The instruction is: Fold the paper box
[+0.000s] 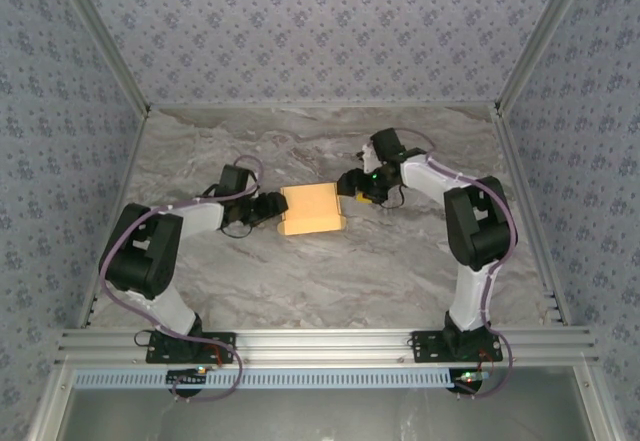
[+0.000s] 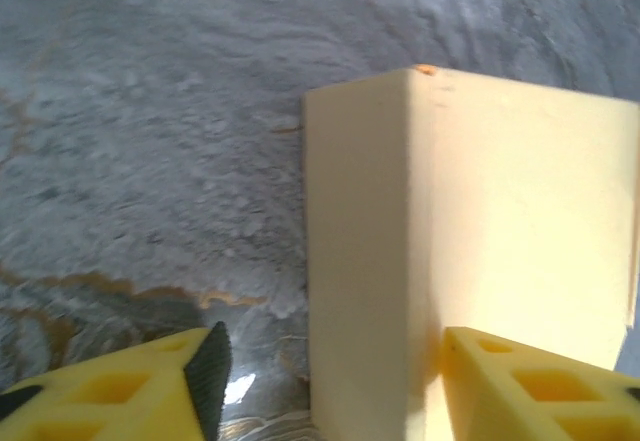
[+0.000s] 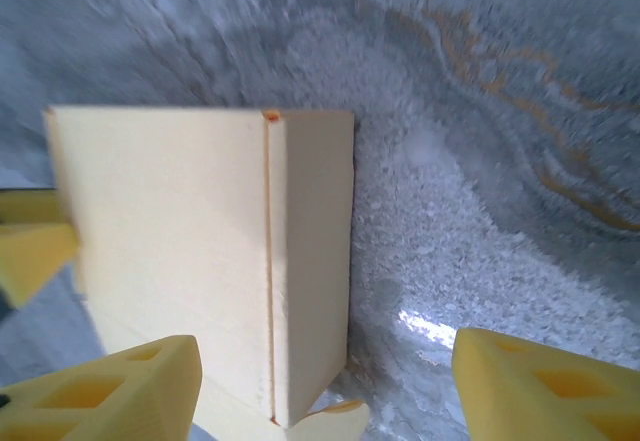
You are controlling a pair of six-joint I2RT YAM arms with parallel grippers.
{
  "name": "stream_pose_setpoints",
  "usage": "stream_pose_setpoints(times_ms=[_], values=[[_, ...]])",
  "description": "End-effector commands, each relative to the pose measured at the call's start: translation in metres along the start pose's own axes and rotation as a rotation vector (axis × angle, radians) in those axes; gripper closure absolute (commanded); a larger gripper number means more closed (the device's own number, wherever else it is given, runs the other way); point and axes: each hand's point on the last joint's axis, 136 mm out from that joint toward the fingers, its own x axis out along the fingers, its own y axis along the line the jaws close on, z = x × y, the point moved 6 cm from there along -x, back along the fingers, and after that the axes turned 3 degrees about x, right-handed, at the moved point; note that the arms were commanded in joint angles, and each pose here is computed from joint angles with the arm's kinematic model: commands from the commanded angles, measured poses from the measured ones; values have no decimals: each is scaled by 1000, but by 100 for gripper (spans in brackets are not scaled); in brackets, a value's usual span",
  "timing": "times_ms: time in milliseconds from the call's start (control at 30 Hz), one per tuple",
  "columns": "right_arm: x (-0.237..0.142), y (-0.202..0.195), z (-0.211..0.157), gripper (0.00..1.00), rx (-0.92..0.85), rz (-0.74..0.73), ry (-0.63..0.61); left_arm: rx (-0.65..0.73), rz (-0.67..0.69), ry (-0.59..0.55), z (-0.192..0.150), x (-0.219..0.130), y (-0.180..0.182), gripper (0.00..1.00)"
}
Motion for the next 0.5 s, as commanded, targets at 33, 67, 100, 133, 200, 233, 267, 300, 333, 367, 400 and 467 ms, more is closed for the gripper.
stream_pose_setpoints(times_ms=[33, 67, 100, 133, 200, 233, 267, 300, 333, 367, 400, 467], values=[[-2, 1, -4, 29, 99, 193, 54, -15, -7, 67, -18, 11, 25, 48], [1, 0, -6, 29, 115, 212, 64, -20, -17, 70, -18, 11, 27, 49], [4, -1, -7, 29, 126, 233, 69, -25, -31, 70, -19, 11, 28, 52], [8, -2, -8, 29, 140, 247, 76, -32, -44, 72, -19, 12, 31, 53], [13, -2, -10, 28, 154, 271, 88, -41, -67, 69, -20, 12, 35, 58], [16, -2, -10, 28, 156, 277, 92, -40, -84, 67, -22, 13, 36, 61], [18, -2, -10, 28, 158, 283, 92, -35, -102, 64, -22, 13, 35, 63], [19, 0, -8, 27, 160, 295, 90, -29, -120, 60, -23, 14, 35, 64], [22, -2, -11, 27, 171, 305, 98, -23, -134, 56, -24, 14, 35, 68], [26, -6, -16, 27, 177, 309, 109, -18, -145, 52, -25, 13, 35, 69], [27, -6, -15, 27, 199, 316, 111, -12, -157, 44, -25, 12, 35, 71], [26, -6, -14, 27, 196, 323, 107, -3, -172, 27, -25, 10, 35, 73]])
